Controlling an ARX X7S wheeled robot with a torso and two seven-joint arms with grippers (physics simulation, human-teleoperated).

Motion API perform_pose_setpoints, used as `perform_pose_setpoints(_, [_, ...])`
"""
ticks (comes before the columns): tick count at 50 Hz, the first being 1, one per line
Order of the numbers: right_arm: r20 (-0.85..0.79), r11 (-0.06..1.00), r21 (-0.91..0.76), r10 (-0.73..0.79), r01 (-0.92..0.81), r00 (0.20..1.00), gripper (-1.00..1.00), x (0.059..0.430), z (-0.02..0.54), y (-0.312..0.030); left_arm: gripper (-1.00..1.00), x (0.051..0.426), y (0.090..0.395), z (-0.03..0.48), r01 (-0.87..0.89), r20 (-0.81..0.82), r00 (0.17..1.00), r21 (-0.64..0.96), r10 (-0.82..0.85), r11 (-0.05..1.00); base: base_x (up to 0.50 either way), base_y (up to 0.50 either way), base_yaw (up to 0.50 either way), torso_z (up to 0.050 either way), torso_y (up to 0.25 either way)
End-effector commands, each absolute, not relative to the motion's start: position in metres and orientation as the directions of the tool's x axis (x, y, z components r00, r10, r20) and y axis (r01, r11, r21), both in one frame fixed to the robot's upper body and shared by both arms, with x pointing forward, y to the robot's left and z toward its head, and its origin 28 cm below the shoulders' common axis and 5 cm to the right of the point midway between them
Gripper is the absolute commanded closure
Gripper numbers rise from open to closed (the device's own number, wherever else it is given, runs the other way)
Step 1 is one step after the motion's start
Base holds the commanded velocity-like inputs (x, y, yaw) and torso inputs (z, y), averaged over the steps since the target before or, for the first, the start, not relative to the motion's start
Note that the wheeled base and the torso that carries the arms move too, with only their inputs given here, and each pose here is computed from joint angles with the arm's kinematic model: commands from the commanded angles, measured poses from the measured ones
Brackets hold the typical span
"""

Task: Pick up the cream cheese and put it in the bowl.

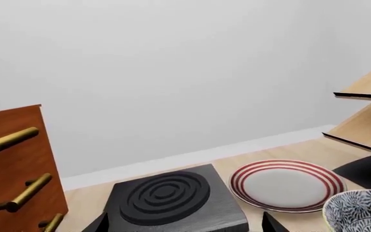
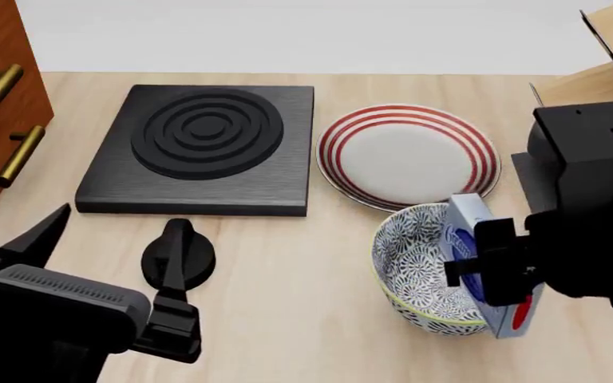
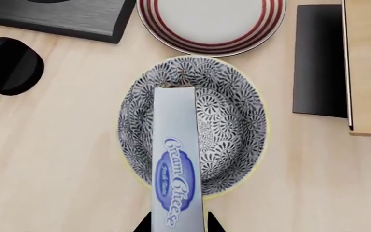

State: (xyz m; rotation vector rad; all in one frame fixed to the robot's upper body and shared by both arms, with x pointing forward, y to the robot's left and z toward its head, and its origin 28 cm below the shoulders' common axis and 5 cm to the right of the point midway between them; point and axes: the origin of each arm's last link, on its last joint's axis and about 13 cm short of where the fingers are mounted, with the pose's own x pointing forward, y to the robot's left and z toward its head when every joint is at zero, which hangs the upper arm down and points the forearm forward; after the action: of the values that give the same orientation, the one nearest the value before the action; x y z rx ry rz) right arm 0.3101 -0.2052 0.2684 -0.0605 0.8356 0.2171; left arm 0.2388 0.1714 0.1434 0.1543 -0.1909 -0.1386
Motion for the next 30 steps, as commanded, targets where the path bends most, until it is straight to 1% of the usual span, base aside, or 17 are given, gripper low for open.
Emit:
perform_pose_setpoints(1, [-0.746, 0.978, 0.031, 0.160, -0.207, 0.646, 1.00, 0.316, 0.274, -0.207, -1.00, 0.240, 0.170, 0.142, 0.123, 0.173, 0.973, 0.168, -0.152, 0.978, 0.00, 0.00, 0.00, 0.000, 0.000])
perform_pose_setpoints(14, [-0.749, 0.979, 0.035, 0.159, -0.200, 0.643, 1.00, 0.326, 0.271, -0.207, -1.00, 0.241, 0.170, 0.140, 0.123, 0.168, 0.974, 0.168, -0.152, 0.978, 0.00, 0.00, 0.00, 0.000, 0.000])
perform_pose_setpoints(30, [-0.770, 0.979, 0.029, 0.151, -0.202, 0.620, 1.00, 0.339, 0.264, -0.203, -1.00, 0.242, 0.172, 0.138, 0.120, 0.166, 0.975, 0.164, -0.148, 0.979, 0.00, 0.00, 0.00, 0.000, 0.001])
